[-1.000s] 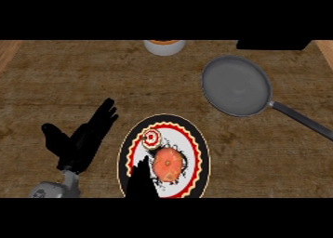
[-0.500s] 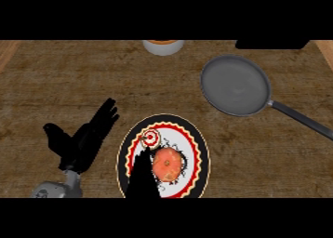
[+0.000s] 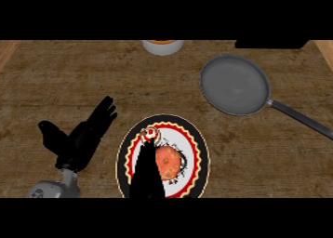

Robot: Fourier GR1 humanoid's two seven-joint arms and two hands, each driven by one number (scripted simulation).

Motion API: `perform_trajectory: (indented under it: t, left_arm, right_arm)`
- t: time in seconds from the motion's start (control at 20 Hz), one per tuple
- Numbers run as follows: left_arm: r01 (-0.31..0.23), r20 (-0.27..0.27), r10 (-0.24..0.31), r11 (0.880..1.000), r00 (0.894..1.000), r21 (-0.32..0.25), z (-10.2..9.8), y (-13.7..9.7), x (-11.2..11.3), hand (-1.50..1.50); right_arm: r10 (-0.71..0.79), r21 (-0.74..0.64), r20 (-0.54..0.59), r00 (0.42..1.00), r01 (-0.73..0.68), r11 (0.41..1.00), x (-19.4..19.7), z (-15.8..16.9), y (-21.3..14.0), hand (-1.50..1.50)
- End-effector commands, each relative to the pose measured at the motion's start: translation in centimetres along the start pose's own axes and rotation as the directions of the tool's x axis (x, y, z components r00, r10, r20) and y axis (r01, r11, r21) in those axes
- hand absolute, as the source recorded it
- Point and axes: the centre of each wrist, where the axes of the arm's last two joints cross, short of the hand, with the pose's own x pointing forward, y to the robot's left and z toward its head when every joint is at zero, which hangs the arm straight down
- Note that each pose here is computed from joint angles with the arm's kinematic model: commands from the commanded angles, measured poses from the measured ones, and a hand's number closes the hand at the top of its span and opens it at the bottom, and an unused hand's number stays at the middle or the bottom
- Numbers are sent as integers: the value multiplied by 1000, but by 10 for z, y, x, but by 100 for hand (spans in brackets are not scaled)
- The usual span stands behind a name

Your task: Pick the squash from the plate and place it in the pan

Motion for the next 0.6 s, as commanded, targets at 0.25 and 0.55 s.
perform_trajectory:
  t: [0.25, 0.55]
  left_arm:
    - [15, 0, -15, 1000, 1000, 25, 2, -1, -7, 0]
    - [2, 8, -2, 1000, 1000, 8, 8, 15, -4, 0]
  right_arm:
    - [54, -92, 49, 997, -49, 995, -10, -22, 20, 150]
    - [138, -170, 67, 988, -125, 978, -17, -26, 2, 150]
